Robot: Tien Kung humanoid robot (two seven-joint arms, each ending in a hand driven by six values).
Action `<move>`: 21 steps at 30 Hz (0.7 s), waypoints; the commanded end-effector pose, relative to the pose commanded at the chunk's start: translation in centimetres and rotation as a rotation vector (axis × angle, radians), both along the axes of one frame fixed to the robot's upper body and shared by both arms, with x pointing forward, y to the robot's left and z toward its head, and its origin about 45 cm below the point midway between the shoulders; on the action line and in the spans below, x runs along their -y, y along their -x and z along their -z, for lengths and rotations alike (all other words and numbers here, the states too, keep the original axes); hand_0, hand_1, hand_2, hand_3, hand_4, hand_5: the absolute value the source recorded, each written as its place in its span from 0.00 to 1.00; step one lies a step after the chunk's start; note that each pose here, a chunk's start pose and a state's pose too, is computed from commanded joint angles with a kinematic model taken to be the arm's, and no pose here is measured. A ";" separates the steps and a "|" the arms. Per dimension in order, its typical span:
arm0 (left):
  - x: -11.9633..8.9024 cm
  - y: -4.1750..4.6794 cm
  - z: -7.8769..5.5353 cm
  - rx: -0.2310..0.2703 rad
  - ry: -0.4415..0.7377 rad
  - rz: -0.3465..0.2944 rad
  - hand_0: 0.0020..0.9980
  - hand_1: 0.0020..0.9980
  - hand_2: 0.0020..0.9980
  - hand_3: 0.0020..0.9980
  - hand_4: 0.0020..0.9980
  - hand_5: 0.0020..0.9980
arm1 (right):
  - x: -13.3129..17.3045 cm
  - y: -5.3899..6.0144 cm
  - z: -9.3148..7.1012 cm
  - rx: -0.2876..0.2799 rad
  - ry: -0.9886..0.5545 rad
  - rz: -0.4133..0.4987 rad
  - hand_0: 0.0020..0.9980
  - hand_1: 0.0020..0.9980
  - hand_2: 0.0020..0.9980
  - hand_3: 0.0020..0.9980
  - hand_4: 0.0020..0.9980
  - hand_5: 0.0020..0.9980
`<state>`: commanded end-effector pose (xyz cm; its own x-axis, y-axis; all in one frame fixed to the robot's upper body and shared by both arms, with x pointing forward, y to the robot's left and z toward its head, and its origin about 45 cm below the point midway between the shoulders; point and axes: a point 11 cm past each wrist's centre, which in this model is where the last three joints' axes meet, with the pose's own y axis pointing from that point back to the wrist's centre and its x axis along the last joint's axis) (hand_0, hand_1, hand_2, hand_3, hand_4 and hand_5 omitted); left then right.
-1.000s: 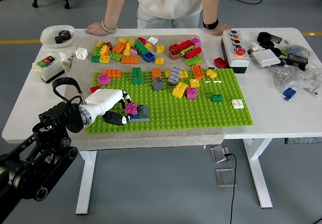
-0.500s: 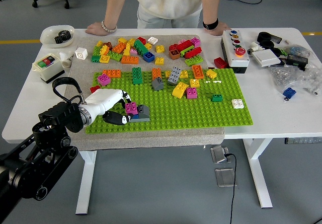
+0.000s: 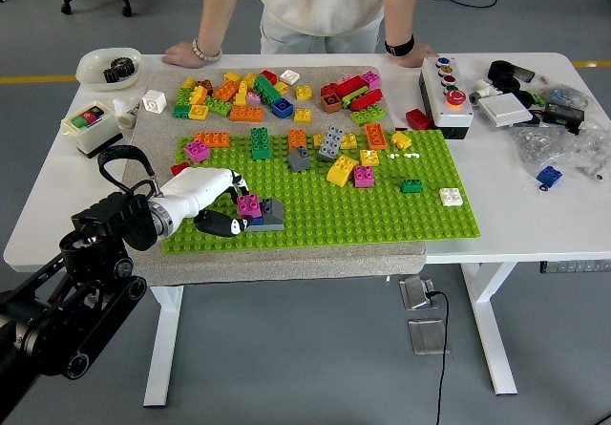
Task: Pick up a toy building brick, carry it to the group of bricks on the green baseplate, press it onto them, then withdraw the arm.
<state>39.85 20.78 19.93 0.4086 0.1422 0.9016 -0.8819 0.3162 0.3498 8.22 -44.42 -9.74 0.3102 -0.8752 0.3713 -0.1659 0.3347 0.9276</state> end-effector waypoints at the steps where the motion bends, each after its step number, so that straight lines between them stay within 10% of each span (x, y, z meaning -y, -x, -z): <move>1: 0.0 -0.01 0.0 0.001 0.001 0.000 0.78 0.75 0.66 0.69 0.69 0.33 | 0.0 0.0 0.0 0.000 0.000 0.000 0.74 0.64 0.69 0.56 0.81 0.50; 21: 0.0 0.05 0.0 0.002 0.004 0.006 0.79 0.76 0.70 0.72 0.73 0.34 | -0.1 0.1 0.0 -0.002 -0.002 -0.001 0.74 0.64 0.69 0.56 0.81 0.50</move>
<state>39.80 20.75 19.90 0.4076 0.1433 0.9019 -0.8805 0.3234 0.3465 8.15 -44.34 -9.79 0.3122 -0.8754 0.3691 -0.1646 0.3328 0.9285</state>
